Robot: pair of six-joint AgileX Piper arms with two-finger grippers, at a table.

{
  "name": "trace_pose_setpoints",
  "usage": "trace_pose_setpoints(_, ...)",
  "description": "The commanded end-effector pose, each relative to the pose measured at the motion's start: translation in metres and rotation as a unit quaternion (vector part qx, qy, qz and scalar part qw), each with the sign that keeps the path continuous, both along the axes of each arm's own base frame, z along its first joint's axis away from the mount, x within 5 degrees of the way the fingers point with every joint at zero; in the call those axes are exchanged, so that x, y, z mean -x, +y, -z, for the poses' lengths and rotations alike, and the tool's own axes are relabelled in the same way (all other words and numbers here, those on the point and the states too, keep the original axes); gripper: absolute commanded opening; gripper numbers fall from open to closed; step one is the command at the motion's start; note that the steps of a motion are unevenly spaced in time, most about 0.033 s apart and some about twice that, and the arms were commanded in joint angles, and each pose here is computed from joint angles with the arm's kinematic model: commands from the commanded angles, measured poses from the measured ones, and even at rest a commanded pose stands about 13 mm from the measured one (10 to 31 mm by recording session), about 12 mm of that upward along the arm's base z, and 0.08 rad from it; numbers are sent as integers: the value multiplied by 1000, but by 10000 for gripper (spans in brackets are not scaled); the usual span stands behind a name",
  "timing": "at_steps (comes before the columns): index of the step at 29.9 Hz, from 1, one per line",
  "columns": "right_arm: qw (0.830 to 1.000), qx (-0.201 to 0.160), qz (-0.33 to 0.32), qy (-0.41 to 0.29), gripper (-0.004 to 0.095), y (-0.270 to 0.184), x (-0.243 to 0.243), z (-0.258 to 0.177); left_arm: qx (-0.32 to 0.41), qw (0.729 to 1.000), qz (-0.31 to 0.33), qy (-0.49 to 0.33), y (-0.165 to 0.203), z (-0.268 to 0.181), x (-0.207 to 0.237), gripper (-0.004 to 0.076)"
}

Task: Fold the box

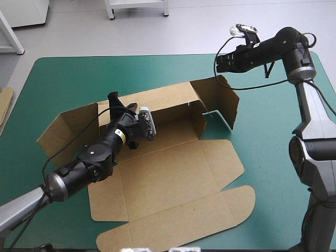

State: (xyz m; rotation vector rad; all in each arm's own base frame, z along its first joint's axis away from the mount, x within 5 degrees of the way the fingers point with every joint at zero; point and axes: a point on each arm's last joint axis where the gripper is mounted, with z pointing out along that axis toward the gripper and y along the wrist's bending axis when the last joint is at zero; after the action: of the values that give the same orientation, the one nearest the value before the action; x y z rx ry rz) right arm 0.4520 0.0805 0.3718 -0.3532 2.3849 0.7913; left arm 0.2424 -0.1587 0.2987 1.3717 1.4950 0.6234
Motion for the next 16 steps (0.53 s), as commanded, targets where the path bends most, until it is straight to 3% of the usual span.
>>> trace_pose_setpoints(1, 997, -33, -8, -68, -19, 7, 17, -43, 37, 999, -35, 11, 4, -4, 2, -8)
trace_pose_setpoints(10, 999, -20, -21, -14, -19, 13, 0, -7, 38, 999, -33, 12, 4, -4, 2, -9)
trace_pose_setpoints(16, 1000, -17, -20, -13, -19, 12, 0, -6, 38, 999, -34, 11, 4, -4, 2, -8)
